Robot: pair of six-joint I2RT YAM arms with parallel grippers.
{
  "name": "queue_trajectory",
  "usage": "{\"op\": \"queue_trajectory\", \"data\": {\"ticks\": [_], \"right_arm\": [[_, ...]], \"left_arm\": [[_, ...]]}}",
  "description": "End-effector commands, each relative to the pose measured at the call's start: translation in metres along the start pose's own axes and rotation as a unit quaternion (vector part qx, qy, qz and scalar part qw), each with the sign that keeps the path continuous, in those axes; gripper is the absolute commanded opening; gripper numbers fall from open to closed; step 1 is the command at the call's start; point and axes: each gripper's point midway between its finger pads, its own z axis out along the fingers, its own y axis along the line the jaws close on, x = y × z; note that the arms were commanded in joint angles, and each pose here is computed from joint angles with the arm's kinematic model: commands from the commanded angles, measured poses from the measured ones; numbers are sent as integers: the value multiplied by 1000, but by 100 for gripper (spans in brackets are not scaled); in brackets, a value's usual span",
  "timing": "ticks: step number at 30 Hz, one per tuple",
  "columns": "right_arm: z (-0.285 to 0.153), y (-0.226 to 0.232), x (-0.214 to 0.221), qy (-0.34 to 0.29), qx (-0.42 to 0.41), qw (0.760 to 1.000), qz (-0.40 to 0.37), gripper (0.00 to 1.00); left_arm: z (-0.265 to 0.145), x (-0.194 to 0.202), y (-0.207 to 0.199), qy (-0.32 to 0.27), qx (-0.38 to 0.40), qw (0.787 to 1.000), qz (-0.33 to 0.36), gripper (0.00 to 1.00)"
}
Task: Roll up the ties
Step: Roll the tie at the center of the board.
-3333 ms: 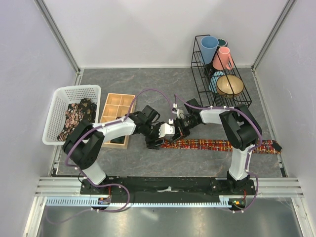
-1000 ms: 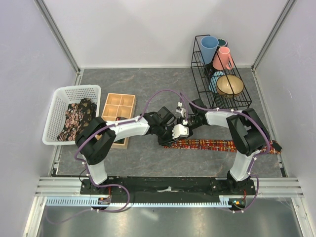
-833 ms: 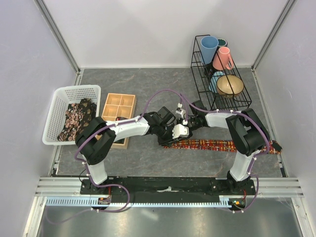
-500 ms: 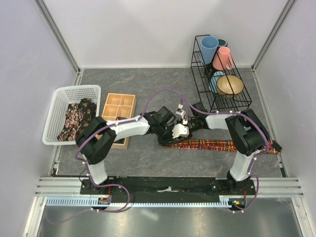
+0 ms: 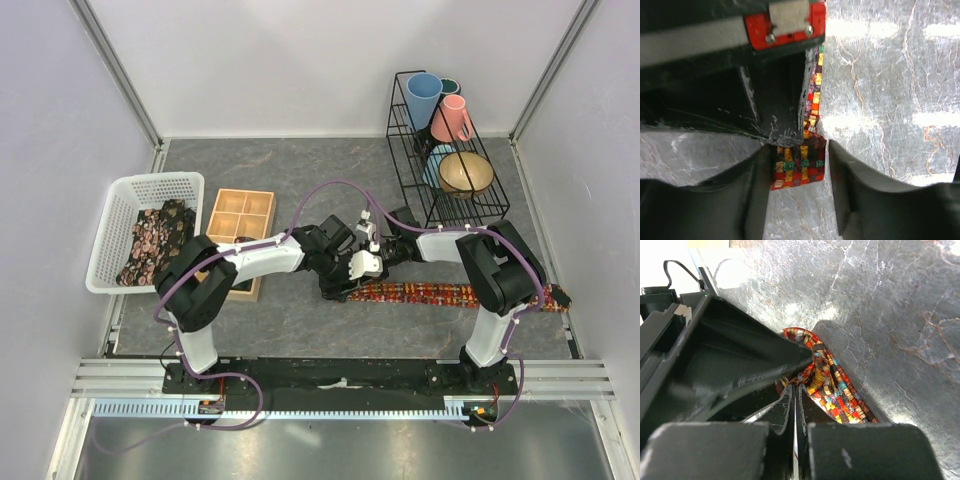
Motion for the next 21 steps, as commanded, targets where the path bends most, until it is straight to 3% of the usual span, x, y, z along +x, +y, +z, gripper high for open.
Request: {"op": "queue_trajectory", "data": {"ticks": [1,4,11,16,21], "right_arm": [[-2,1,-9,-8,1,1000,-21,0],[-3,-1,-9,-9,6,1000,-22,0],[-4,0,-12,-8,6,1000,-28,0],[-4,0,-15,-11,7,999,-34,0],[-5,1,-17,-14,9,999,-36,0]], "left_arm": [[-3,22,2,27,-12,999,-26,70],[-19,18,13,2,-45,999,-7,83],[-25,7,15,-37,-60,996,62,91],[-13,-8,25,-41,-60,995,74,92],[-2,-10,21,-33,-47,995,83,85]]}}
